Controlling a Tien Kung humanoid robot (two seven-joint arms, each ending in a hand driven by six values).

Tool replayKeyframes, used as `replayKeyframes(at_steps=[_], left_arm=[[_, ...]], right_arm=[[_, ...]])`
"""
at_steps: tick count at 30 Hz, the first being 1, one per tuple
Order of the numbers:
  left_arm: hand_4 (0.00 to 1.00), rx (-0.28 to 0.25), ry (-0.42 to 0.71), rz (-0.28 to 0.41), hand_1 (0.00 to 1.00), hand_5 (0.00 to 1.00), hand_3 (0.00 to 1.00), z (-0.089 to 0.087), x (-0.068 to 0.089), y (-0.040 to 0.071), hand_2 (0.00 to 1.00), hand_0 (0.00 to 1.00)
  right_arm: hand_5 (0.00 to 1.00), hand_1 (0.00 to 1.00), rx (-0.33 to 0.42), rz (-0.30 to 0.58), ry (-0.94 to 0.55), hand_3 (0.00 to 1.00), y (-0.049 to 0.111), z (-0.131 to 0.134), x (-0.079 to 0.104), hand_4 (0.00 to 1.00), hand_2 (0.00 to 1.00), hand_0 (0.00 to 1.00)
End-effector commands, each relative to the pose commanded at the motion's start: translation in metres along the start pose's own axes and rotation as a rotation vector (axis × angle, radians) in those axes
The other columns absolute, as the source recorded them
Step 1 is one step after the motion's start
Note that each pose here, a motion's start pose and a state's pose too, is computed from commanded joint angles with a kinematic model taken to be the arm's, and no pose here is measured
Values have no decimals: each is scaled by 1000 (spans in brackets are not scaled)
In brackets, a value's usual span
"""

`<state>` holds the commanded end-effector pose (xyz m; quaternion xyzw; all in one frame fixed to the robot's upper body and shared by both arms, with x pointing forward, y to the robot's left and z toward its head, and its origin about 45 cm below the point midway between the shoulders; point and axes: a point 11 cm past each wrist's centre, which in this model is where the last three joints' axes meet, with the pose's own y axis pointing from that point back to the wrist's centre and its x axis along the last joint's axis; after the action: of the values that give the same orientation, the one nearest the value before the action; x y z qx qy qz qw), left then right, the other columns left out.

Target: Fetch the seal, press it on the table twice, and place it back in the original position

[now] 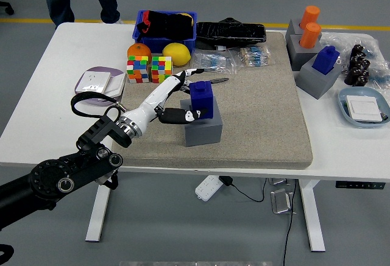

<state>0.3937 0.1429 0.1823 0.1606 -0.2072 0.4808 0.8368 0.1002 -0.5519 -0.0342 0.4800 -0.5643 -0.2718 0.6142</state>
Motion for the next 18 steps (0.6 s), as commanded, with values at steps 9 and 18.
replayKeyframes(at_steps=[9,18], left_arm=[[502,27,18,17,388,2,922,-9,1,-7,328,812],[503,47,58,73,390,2,923,-21,4,-7,328,814]], right_arm=[[555,711,-4,-3,2,664,0,1,-1,771,704,802],[556,711,-3,0,2,663,0,1,0,772,704,802]])
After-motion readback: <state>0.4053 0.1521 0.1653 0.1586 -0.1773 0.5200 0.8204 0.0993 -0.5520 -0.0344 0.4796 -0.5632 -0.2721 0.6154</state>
